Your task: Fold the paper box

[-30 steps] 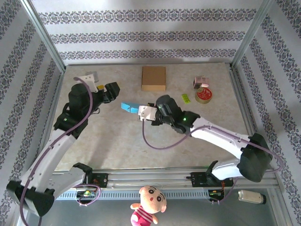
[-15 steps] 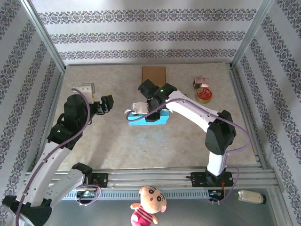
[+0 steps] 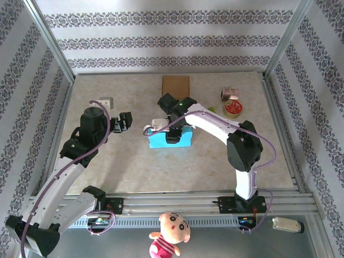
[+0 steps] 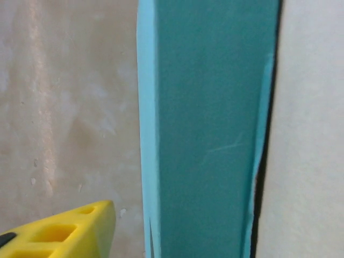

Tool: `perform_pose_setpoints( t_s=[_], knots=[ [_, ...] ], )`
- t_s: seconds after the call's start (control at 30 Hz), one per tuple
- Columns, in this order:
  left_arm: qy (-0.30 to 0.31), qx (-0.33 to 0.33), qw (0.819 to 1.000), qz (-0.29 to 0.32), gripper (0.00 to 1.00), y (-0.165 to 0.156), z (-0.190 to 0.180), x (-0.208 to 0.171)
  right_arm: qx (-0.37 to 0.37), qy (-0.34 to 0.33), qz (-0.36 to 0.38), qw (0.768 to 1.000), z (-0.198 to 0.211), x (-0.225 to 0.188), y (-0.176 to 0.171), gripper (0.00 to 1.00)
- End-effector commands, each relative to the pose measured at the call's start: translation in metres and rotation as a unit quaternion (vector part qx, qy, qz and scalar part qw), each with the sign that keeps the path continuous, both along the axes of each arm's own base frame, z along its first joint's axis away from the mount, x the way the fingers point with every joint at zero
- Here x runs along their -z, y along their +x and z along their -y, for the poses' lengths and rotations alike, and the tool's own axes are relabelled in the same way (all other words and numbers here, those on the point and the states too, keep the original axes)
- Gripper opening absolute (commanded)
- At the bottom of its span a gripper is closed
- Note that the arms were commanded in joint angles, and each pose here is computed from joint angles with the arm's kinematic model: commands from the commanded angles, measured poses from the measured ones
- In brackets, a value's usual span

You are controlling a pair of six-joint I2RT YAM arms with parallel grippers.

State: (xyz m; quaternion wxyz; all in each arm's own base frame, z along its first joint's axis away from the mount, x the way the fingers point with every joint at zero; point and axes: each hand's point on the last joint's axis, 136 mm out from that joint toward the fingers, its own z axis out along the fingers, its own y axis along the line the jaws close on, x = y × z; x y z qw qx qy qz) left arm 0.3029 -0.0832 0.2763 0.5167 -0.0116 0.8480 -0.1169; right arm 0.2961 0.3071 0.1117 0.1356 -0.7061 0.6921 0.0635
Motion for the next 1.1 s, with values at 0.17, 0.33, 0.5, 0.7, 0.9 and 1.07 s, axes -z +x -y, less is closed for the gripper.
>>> perform_pose_setpoints(
  t_s=[0.17, 0.33, 0.5, 0.7, 0.9, 1.07],
  knots=[
    [0.006, 0.000, 1.000, -0.003, 0.90, -0.001, -0.003, 0.006, 0.006, 0.074, 0.026, 0.997, -0.006, -0.035, 0.001, 0.79],
    [0.022, 0.010, 1.000, -0.009, 0.93, 0.000, -0.002, 0.011, 0.018, 0.144, 0.029, 0.989, -0.012, -0.062, 0.000, 0.80],
    [0.025, 0.047, 0.998, -0.032, 1.00, 0.002, 0.012, 0.019, 0.033, 0.203, 0.037, 0.978, -0.012, -0.086, -0.001, 0.81],
    [0.002, 0.128, 0.988, -0.091, 1.00, 0.006, 0.045, 0.026, 0.118, 0.296, 0.016, 0.948, -0.002, -0.119, 0.009, 0.83],
    [0.021, 0.241, 0.958, -0.155, 0.94, -0.003, 0.074, 0.037, 0.315, 0.380, -0.093, 0.865, 0.046, -0.137, 0.023, 0.79],
    [0.049, 0.276, 0.934, -0.223, 0.89, -0.011, 0.078, 0.061, 0.455, 0.395, -0.175, 0.778, 0.097, -0.116, 0.017, 0.74]
  ],
)
